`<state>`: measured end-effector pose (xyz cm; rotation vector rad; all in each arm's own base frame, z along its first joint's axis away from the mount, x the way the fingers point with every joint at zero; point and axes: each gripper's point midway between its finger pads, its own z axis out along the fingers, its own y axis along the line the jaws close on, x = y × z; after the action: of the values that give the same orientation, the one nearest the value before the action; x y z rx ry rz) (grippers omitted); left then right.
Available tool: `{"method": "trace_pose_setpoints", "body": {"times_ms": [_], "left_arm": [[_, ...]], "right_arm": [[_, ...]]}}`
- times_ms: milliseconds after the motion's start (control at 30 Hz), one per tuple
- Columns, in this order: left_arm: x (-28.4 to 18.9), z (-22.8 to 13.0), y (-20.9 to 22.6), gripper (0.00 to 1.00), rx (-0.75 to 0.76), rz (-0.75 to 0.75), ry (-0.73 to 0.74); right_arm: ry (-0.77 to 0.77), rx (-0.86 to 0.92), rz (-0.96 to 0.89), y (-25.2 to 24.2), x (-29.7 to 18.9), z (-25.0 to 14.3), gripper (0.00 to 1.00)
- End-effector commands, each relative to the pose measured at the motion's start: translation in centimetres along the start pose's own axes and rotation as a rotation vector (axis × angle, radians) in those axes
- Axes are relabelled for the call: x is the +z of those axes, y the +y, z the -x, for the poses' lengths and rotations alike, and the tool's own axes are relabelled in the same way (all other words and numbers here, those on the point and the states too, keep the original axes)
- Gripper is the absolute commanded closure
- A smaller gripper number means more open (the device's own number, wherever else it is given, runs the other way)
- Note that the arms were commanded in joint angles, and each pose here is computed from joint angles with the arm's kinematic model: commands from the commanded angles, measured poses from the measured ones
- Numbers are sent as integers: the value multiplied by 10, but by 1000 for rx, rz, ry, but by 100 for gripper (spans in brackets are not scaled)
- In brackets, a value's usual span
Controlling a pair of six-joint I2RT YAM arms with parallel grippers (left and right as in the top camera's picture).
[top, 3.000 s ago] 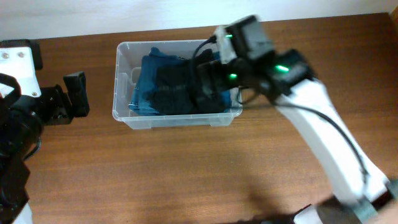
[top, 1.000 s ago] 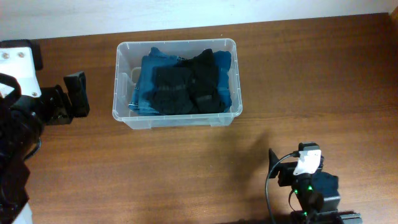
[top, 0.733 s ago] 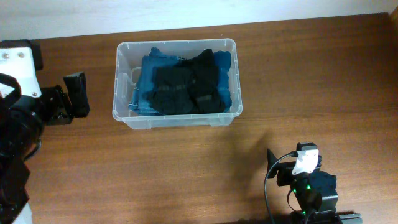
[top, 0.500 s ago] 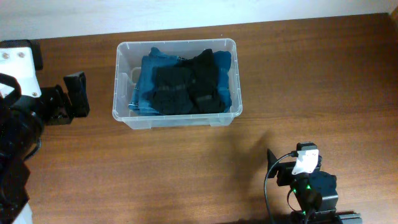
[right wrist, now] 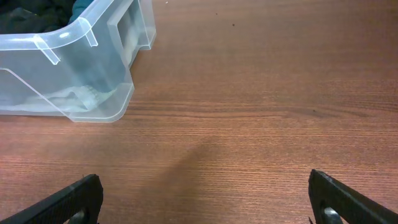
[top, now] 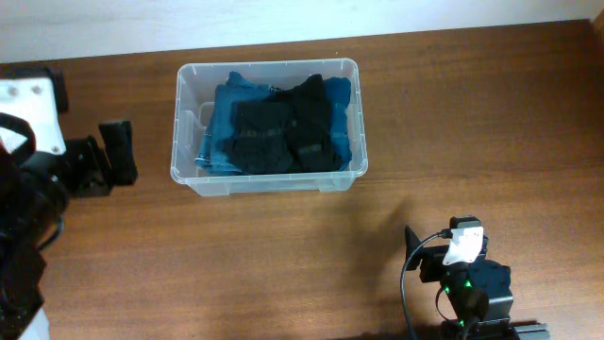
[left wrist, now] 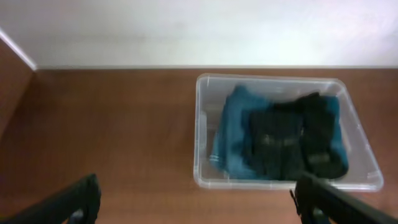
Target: Pack container
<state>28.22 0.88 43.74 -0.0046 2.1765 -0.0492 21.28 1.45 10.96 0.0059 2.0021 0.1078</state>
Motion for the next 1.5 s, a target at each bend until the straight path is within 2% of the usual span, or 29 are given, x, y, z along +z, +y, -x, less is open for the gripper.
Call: {"method": "trace_pose_setpoints", "body": {"times_ms": [0,167,333,533,733,900,1100,1467], "left_arm": [[-4,-12,8,1,21,53,40],[6,-19,7,1,30,40,-9],[39,-48,-15,1,126,-90,-137],[78,-132,-28,1,160,-162,-280],[107,-213,-36,1,176,-211,-323],[120,-254,-37,0,178,-215,-329],[124,-272,-37,1,192,-209,-387],[124,-271,-40,1,208,-213,-400]], "right_arm": [[-6,-5,-1,-1,1,-1,2],[-7,-5,-1,-1,1,0,2],[-7,-5,-1,-1,1,0,2],[-6,-5,-1,-1,1,-1,2],[-6,-5,-1,-1,1,-1,2],[-6,-5,-1,-1,1,-1,2],[-7,-5,-1,-1,1,0,2],[-7,-5,-1,-1,1,0,2]]}}
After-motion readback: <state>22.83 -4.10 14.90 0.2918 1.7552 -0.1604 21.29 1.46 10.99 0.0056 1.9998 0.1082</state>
